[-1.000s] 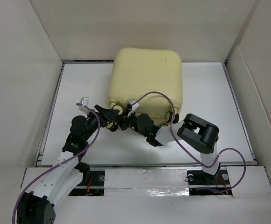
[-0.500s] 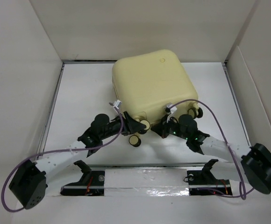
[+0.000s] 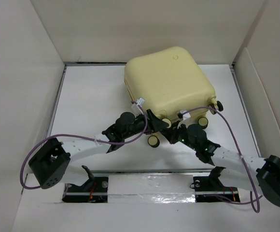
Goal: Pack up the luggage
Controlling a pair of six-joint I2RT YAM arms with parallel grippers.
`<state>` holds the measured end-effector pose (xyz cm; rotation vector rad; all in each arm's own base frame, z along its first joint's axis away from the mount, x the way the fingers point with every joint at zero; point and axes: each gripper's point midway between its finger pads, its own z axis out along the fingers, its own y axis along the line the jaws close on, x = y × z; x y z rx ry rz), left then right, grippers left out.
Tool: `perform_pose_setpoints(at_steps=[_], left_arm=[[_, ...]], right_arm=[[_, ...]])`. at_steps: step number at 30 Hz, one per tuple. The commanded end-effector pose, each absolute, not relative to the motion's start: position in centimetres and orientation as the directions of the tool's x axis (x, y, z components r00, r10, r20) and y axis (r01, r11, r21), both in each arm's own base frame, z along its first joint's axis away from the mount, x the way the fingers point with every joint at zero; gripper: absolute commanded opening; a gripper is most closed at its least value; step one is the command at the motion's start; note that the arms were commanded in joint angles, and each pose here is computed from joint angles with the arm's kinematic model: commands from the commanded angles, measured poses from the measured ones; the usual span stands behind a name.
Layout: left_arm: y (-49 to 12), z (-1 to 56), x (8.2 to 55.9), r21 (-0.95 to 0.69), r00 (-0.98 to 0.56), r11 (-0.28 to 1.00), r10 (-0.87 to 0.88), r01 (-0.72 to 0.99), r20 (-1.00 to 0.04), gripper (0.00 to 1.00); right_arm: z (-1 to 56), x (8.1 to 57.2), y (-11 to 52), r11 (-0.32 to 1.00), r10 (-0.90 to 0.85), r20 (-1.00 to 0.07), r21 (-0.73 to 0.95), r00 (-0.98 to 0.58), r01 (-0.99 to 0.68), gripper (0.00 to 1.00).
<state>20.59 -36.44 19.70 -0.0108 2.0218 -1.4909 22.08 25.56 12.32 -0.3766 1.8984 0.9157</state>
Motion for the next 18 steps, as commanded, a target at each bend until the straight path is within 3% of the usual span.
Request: perform_pose_setpoints(at_steps=[1,5,10,13,14,15,16,17,18], left_arm=[[-37.9,35.4,22.4,-0.710,-0.548,0.105,-0.562,0.696,-0.620,0.00],[-38.5,37.4,21.9,-0.714,-0.576,0.026,-0.570,0.700,-0.586,0.00],[-40.0,36.8,18.4,-0.743,-0.679,-0.097,-0.496,0.663,-0.542,0.00],[-39.2,35.6,17.8,-0.756,-0.691,-0.086,-0.484,0.649,-0.538,0.00],[-38.4,35.3,18.2,-0.750,-0.671,-0.060,-0.498,0.659,-0.549,0.06],[-37.3,34.8,18.1,-0.757,-0.664,-0.024,-0.499,0.653,-0.557,0.23],[-36.7,34.4,18.1,-0.758,-0.653,0.006,-0.504,0.652,-0.566,0.33],[-35.6,34.2,19.1,-0.739,-0.597,0.077,-0.537,0.669,-0.596,0.42],[-35.1,31.9,19.5,-0.753,-0.597,0.162,-0.513,0.638,-0.617,0.54]], right_arm=[[19.5,17.4,31.8,0.390,0.191,-0.889,0.457,-0.415,-0.799,0.00],[19.0,16.0,34.2,0.333,0.171,-0.875,0.485,-0.454,-0.809,0.00],[22.0,19.0,36.6,0.304,0.366,-0.839,0.516,-0.402,-0.801,0.00],[22.5,20.4,36.7,0.346,0.407,-0.825,0.537,-0.393,-0.769,0.04],[22.3,20.3,36.5,0.367,0.398,-0.828,0.538,-0.395,-0.759,0.12],[21.5,21.0,35.4,0.444,0.379,-0.842,0.530,-0.385,-0.722,0.29],[20.9,21.3,34.6,0.484,0.368,-0.846,0.529,-0.385,-0.698,0.29],[20.3,21.4,33.9,0.517,0.360,-0.848,0.528,-0.389,-0.673,0.44],[18.2,21.0,33.2,0.561,0.313,-0.852,0.522,-0.419,-0.643,0.48]])
